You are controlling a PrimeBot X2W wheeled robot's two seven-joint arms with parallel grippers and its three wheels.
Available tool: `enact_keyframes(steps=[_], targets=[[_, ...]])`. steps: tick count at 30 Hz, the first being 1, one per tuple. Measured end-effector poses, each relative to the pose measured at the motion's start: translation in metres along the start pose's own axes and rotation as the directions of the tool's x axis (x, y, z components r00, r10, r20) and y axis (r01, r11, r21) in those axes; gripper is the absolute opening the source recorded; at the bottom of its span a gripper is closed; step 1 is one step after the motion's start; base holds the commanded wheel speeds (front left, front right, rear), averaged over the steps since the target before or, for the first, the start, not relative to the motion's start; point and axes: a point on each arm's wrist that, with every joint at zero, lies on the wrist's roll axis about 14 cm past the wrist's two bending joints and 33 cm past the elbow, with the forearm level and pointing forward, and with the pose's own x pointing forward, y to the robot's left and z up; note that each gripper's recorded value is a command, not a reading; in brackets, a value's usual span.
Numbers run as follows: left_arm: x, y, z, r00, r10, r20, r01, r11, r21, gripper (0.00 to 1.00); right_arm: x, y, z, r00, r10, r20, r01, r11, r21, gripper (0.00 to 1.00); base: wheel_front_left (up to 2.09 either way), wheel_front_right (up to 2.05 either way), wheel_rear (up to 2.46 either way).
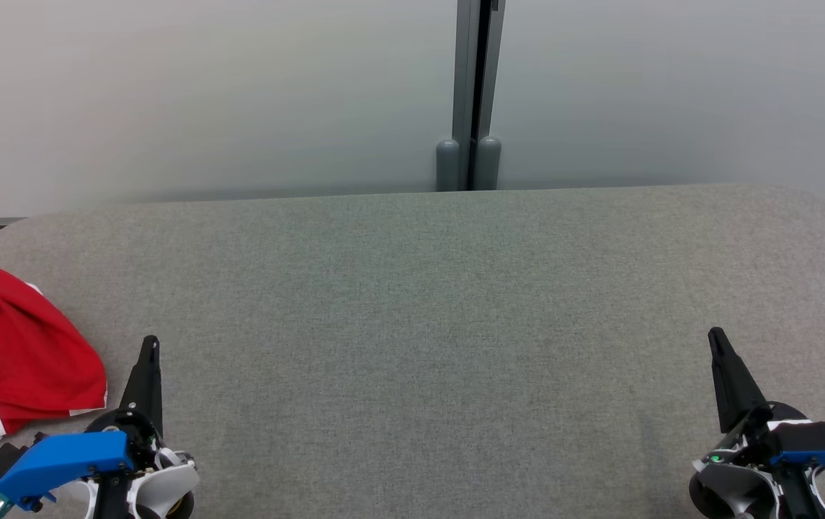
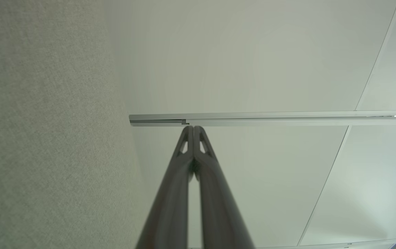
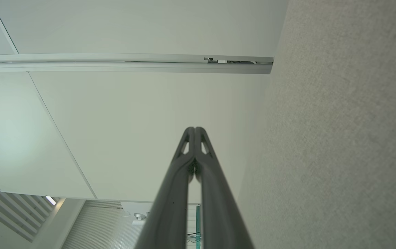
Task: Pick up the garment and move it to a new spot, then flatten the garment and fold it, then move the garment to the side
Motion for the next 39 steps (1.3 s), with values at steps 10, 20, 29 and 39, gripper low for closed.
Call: enact_keyframes(steps=[10, 20, 29, 39], targets=[[0.000, 0.000, 0.000, 1.000, 0.000, 0.000, 0.000, 1.000, 0.000, 0.00, 0.000, 0.000, 0.000, 1.000, 0.000, 0.000, 0.000, 1.000, 0.000, 0.00, 0.00, 0.00, 0.00], [-0.012, 0.028, 0.001, 0.996, 0.084, 0.019, -0.084, 0.996, 0.007, 1.00, -0.006, -0.018, -0.003, 0.998, -0.056, 0.003, 0.056, 0.998, -0.004, 1.00, 0.00, 0.00, 0.00], [-0.011, 0.030, 0.003, 0.995, 0.094, 0.037, -0.099, 0.983, 0.152, 1.00, -0.004, -0.018, -0.001, 0.998, -0.063, 0.011, 0.064, 0.989, -0.135, 1.00, 0.00, 0.00, 0.00], [-0.006, 0.032, -0.006, 0.993, 0.112, 0.024, -0.113, 0.923, 0.368, 1.00, 0.000, -0.019, 0.000, 0.997, -0.069, 0.018, 0.071, 0.940, -0.332, 1.00, 0.00, 0.00, 0.00]])
